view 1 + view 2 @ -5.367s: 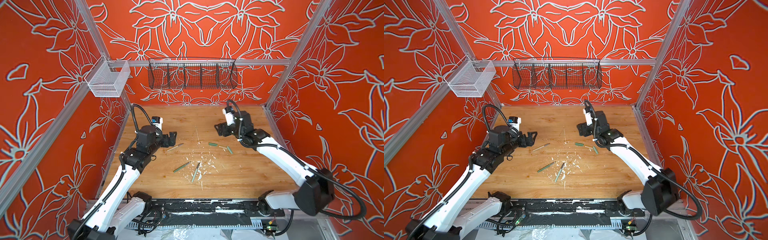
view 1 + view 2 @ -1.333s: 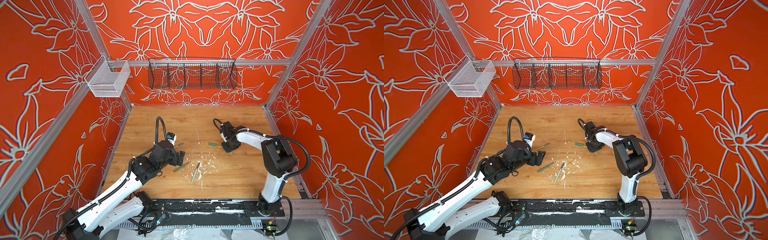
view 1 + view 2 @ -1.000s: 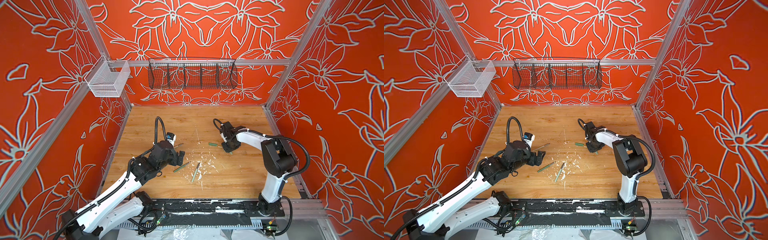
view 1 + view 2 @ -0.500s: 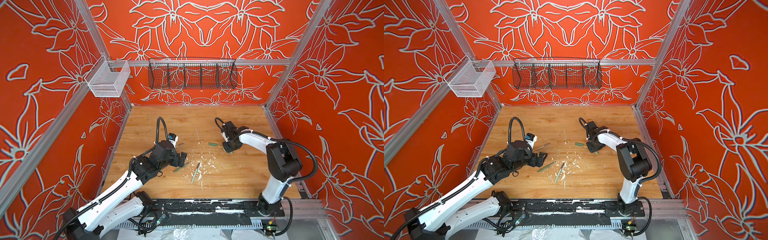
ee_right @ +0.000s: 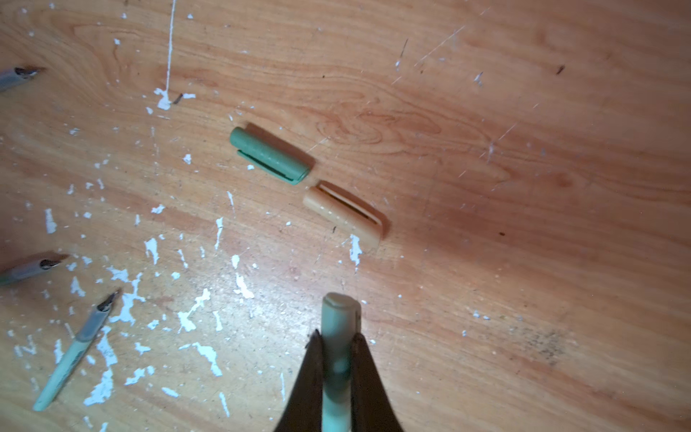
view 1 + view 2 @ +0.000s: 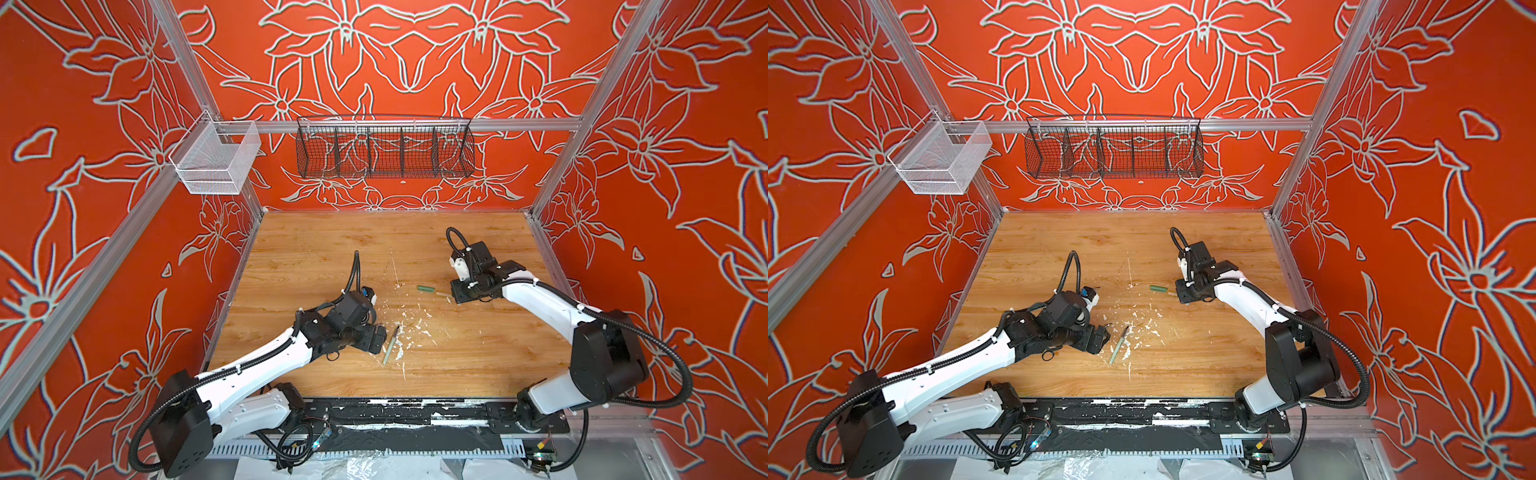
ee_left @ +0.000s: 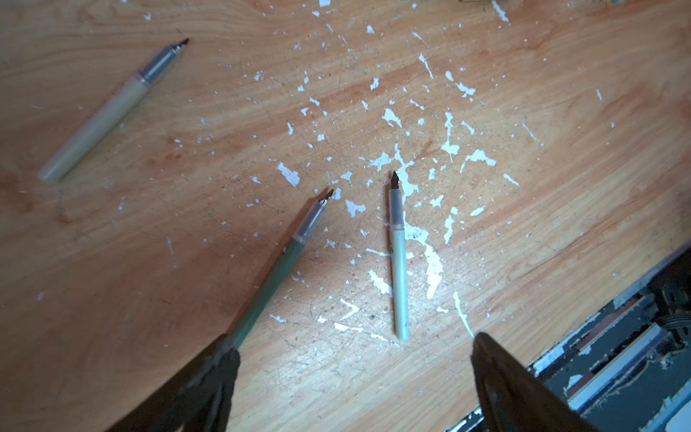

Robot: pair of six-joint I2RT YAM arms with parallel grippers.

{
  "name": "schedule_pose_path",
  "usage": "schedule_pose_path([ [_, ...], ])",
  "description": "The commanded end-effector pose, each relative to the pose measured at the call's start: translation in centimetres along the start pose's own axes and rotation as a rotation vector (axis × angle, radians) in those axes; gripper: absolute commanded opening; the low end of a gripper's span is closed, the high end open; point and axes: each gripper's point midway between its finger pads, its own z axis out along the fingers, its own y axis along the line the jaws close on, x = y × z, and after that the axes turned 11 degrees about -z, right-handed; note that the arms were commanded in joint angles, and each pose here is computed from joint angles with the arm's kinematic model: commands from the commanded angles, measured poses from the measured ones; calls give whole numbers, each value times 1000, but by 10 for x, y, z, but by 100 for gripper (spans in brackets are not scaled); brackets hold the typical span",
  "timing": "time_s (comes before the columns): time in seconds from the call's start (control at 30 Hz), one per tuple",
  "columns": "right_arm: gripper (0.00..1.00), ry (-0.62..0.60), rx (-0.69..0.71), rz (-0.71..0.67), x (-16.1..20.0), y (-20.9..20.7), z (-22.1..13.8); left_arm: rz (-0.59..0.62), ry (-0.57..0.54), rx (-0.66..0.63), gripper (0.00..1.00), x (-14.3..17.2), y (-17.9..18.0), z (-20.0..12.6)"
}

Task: Insert pens into pen caps
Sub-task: Pick up the pen from the bottom-center of the table.

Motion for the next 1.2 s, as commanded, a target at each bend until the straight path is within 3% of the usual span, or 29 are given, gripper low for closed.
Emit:
schedule_pose_path([
  [0.0,1,18,-28,45,11,4,8,-15,-5,28,97,-1,-11,8],
  [0.13,1,40,-14,48,20,1,14,17,36,0,97,8,-17,21],
  [0.33,1,-32,-102,41,12,17,5,35,116,-45,99,21,-19,47],
  [0.43,1,-90,-114,36,5,20,-8,39,149,-81,96,21,-21,58],
  [0.57,1,-126,-99,27,3,19,-21,68,186,-118,83,22,-28,74],
  [1.17,1,-174,-81,28,4,17,-33,70,242,-195,65,39,-21,80],
])
